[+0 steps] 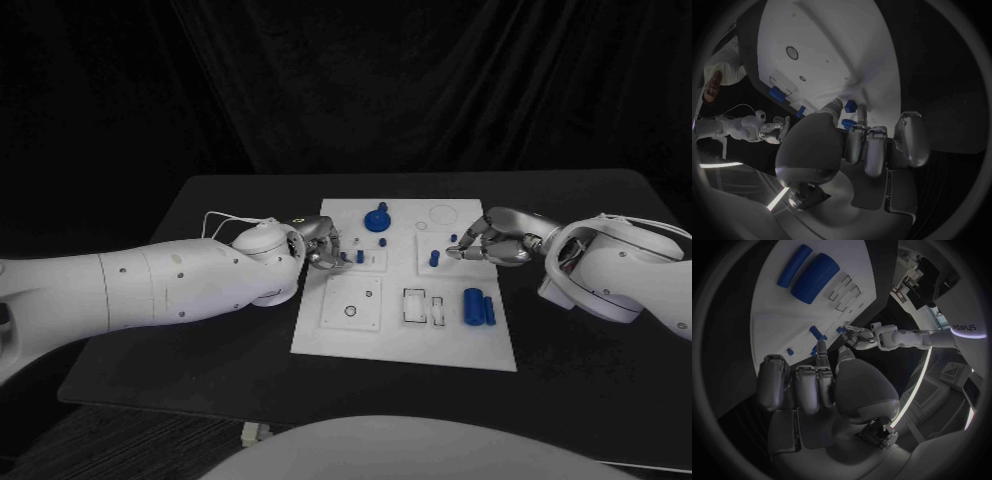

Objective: Assemble the parts on the task board

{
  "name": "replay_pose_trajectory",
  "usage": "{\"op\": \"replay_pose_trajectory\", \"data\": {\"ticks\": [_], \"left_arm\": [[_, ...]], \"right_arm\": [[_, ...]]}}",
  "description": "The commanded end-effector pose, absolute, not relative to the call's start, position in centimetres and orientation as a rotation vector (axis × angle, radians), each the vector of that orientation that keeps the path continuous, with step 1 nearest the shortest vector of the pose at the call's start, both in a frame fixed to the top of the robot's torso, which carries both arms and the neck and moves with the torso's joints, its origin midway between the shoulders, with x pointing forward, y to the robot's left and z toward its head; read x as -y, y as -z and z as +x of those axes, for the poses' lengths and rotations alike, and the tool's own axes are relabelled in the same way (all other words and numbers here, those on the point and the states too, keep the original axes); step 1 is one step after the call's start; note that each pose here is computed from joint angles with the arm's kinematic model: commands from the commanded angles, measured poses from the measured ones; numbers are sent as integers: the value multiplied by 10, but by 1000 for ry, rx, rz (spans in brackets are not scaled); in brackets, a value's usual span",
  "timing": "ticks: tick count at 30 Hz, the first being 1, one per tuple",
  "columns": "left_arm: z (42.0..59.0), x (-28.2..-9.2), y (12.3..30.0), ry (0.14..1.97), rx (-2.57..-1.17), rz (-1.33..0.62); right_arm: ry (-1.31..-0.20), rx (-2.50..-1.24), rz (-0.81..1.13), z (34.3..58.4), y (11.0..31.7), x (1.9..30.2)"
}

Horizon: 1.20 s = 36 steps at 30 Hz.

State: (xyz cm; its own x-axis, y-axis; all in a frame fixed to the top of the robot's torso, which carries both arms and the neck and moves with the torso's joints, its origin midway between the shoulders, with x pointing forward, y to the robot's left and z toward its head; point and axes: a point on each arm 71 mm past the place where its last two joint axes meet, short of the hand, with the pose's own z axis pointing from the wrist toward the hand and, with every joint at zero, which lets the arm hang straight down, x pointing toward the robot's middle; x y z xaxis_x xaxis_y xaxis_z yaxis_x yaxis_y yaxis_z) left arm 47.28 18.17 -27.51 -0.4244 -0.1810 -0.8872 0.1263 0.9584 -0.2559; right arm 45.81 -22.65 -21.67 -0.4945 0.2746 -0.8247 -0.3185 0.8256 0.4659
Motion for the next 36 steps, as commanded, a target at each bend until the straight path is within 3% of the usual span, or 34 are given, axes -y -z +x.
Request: {"op": "replay_pose_trajectory", "data": {"ticks": [1,10,21,29,36], "left_arm": [[471,-185,275,343,-1973,-63],[468,-191,259,415,-1888,-72],[469,-196,222,589,-1748,-57],[483,-210,185,691,-1663,-145],[496,-216,174,720,-1678,-232]], "right_arm": [[-700,-1974,-26,457,218,228],[-696,-1974,-24,458,218,230],[-691,-1969,-17,457,218,233],[-690,-1966,-15,457,218,234],[-695,-1963,-18,458,218,233]]}}
